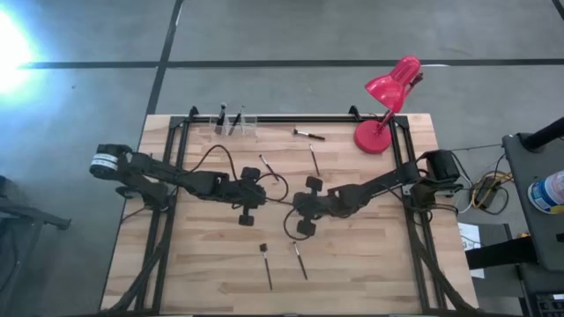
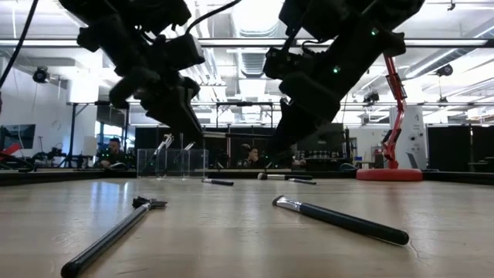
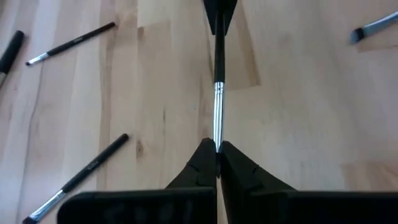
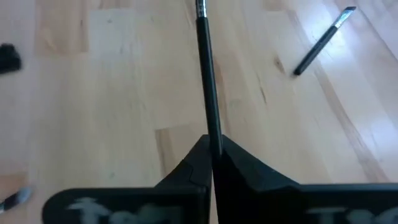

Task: Put items in baskets/containers
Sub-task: Put the black eyeshadow brush into the transparent organizer

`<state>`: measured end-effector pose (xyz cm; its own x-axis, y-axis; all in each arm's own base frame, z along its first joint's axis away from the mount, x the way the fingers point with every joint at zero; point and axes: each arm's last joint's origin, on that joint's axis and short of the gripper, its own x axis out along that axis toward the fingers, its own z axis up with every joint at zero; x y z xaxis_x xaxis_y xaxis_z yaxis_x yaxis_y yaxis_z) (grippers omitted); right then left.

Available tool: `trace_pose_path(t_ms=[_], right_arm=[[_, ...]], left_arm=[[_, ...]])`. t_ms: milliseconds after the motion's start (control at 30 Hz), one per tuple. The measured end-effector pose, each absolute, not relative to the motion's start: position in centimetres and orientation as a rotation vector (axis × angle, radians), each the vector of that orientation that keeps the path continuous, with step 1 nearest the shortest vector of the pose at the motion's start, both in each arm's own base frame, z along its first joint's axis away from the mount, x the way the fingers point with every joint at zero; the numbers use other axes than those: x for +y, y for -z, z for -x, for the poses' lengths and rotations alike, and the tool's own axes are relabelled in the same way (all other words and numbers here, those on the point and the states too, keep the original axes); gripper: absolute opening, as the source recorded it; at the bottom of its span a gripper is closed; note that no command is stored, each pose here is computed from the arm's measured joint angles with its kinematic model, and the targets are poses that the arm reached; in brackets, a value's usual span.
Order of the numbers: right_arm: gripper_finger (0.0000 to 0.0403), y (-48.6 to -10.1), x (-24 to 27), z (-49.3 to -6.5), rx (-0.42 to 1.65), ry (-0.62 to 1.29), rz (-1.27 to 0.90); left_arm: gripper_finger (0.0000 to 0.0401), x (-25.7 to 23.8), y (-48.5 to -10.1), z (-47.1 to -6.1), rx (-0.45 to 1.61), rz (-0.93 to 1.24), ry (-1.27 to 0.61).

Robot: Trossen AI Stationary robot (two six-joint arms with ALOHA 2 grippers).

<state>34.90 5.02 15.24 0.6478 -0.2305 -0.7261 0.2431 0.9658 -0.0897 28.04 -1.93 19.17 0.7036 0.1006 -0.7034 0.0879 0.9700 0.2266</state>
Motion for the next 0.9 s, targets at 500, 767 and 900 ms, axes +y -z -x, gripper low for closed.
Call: trace_pose_path(t_ms=[500, 767, 900], right_arm=[[0.0009, -13.9, 4.8, -34.2, 0.665, 0.272, -0.030], [0.0008, -13.6, 4.6, -32.9, 0.321, 0.226, -0.077], [0.0008, -14.8, 4.6, -32.8, 0.141, 0.205, -0.084]], left_arm=[[0.0084, -1.9, -24.3, -24.7, 0.500, -0.110, -0.009], [0.0096, -1.7, -21.1, -20.6, 0.072, 0.024, 0.036], [0.0096, -1.6, -20.0, -18.7, -0.169, 0.134, 0.074]])
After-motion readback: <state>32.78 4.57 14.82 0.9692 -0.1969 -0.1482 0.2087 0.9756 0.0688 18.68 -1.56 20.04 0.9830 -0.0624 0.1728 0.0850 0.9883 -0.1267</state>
